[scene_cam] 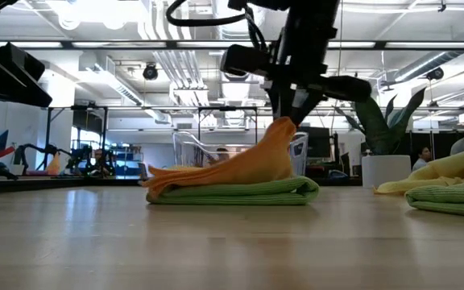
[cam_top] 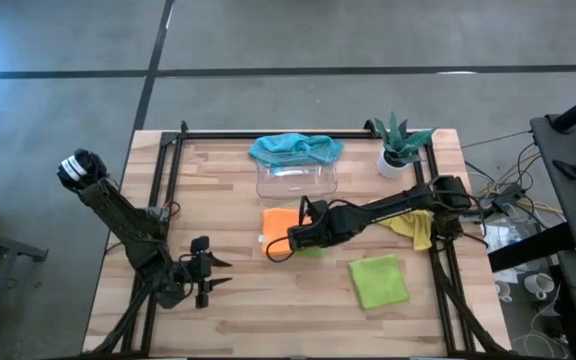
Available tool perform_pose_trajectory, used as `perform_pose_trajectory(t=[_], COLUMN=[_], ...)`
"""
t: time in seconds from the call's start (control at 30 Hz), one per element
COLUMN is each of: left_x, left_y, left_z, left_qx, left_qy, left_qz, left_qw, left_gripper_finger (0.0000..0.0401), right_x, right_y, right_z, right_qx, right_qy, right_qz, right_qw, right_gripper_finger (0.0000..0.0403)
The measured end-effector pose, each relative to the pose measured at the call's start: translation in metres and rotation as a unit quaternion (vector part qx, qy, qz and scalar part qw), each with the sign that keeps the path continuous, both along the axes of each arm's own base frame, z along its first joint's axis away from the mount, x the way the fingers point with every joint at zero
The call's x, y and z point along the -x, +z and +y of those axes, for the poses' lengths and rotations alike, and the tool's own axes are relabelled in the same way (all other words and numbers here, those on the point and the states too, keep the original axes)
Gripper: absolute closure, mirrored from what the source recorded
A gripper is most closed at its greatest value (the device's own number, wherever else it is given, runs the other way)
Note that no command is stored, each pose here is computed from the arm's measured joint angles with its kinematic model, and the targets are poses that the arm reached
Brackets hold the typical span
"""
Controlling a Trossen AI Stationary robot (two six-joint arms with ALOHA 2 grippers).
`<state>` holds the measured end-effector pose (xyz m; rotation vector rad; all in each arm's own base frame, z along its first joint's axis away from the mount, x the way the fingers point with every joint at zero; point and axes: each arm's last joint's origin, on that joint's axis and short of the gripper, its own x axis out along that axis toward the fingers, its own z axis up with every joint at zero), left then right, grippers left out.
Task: Fold microfiber towels
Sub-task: Stack the orange microfiber cloth on top of the green microfiber cloth
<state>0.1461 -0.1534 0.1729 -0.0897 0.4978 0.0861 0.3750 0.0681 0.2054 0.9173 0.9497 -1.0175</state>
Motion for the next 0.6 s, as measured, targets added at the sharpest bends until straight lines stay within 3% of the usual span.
perform_pose_trajectory(t=[0.4,0.6], left_x=[0.000,0.000], left_y=[0.000,0.000], left_z=[0.000,0.000], left_qx=[0.003,0.003], left_qy=[0.002,0.002], left_qz=[-0.001,0.000], left_qw=[1.000,1.000], left_gripper_finger=[0.0251,0.0251], right_x=[0.005,0.001], right_y=[-0.022,-0.039], right_z=[0.002,0.005], right_qx=[-0.002,-0.018], right_qy=[-0.018,0.010], right_qz=[0.025,0.050], right_qw=[1.000,0.999], right_gripper_finger=[0.0386,0.0335])
